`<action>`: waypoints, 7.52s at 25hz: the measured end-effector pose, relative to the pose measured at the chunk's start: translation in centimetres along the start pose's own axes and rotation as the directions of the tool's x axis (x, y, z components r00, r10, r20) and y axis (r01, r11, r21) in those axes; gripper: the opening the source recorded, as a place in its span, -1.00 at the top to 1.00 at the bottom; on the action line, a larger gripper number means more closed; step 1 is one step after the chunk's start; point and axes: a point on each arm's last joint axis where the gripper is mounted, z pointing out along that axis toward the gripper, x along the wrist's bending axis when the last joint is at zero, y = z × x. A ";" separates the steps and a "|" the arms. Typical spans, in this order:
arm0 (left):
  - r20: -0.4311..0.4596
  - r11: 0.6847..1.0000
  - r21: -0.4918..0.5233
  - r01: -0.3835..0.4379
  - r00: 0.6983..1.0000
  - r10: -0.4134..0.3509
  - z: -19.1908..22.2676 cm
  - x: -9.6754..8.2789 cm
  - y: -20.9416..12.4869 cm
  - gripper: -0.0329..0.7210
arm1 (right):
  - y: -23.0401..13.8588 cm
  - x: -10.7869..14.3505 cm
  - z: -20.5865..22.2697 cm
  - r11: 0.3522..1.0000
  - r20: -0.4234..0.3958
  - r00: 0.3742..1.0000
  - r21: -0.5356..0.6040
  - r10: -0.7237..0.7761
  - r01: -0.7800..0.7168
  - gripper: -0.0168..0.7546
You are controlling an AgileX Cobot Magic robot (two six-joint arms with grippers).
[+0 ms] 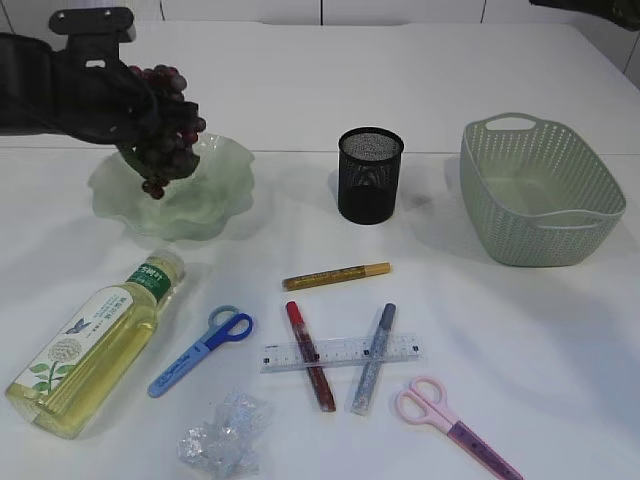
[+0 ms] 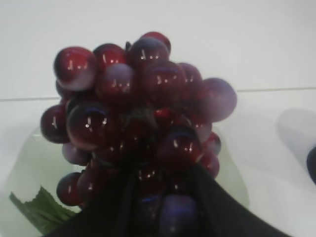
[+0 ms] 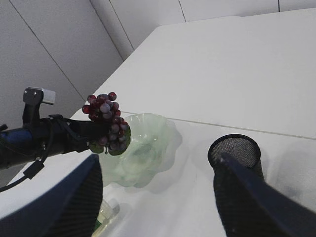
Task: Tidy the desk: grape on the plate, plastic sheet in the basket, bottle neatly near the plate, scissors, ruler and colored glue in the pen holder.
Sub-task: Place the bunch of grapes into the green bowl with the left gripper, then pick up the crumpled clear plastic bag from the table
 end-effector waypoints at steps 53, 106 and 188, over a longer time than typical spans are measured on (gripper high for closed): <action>0.429 0.987 -0.107 -0.122 0.890 0.156 -1.6 -4.7 2.5 -0.10 | 0.0 0.0 0.0 1.000 0.000 1.000 0.000 0.000 0.000 -0.46; 0.305 0.473 0.823 -0.315 0.947 0.100 -15.8 -10.9 -9.2 -0.20 | -7.3 0.0 -3.5 0.592 0.199 0.969 0.767 0.146 -0.247 -0.46; 0.399 0.385 0.795 -0.469 0.882 0.249 -12.8 -13.6 -11.8 0.78 | -7.1 0.7 -3.3 0.591 0.163 0.960 0.761 0.226 -0.268 -0.45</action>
